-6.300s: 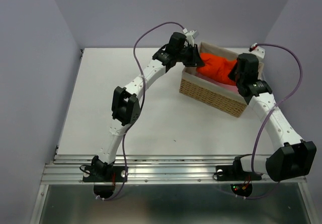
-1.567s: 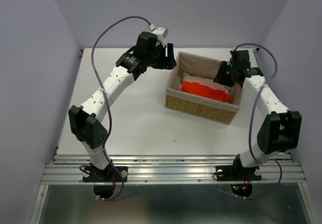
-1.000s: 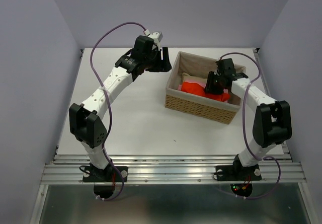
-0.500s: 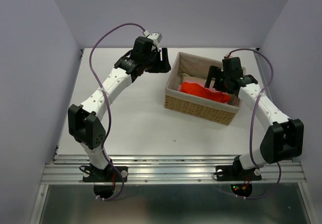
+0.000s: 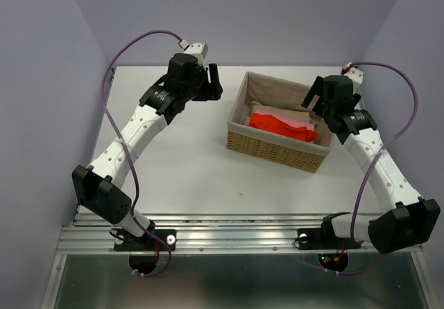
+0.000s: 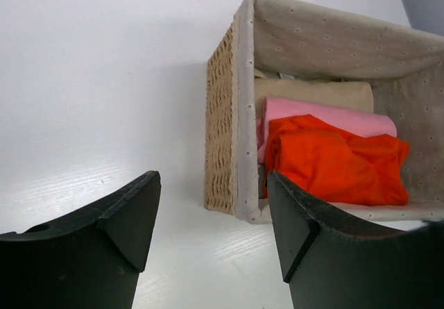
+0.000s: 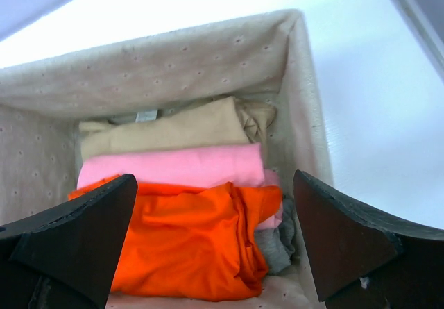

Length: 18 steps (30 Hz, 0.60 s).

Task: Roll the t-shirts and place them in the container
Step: Reset both arms

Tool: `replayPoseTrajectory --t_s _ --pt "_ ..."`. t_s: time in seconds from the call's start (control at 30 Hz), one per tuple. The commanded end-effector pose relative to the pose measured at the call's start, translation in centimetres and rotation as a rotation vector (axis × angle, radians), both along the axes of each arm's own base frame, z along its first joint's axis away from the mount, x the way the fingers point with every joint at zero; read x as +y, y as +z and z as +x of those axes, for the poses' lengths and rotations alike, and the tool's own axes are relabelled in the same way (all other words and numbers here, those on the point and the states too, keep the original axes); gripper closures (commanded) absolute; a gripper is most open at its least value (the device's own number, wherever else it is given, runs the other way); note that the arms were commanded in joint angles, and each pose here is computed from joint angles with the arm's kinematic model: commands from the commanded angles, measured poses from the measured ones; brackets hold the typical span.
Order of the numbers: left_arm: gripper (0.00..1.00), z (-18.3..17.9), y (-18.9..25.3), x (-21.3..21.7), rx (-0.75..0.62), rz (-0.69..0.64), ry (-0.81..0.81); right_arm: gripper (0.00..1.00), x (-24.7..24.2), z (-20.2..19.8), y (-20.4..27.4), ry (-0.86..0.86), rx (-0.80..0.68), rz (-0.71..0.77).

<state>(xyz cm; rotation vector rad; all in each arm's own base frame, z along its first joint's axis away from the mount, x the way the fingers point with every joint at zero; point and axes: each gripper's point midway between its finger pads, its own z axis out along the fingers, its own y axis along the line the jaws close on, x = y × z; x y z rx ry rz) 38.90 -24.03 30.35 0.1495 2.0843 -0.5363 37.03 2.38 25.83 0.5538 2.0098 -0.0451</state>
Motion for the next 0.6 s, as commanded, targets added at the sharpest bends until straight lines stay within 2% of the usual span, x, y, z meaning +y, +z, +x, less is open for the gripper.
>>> replayPoseTrajectory --t_s 0.0,0.4,0.57 --pt "0.27 -0.4 3.4 2.8 -0.123 0.008 0.082 0.00 -2.2 -1.5 2.3 -0.120 -0.091 -0.019" --pt "0.26 -1.5 5.1 6.8 -0.241 -0.049 0.214 0.00 -5.6 -6.4 4.2 -0.250 -0.199 -0.056" --pt "0.26 -1.4 5.0 7.5 -0.252 -0.052 0.237 0.00 -6.7 -8.2 4.6 -0.305 -0.239 -0.056"
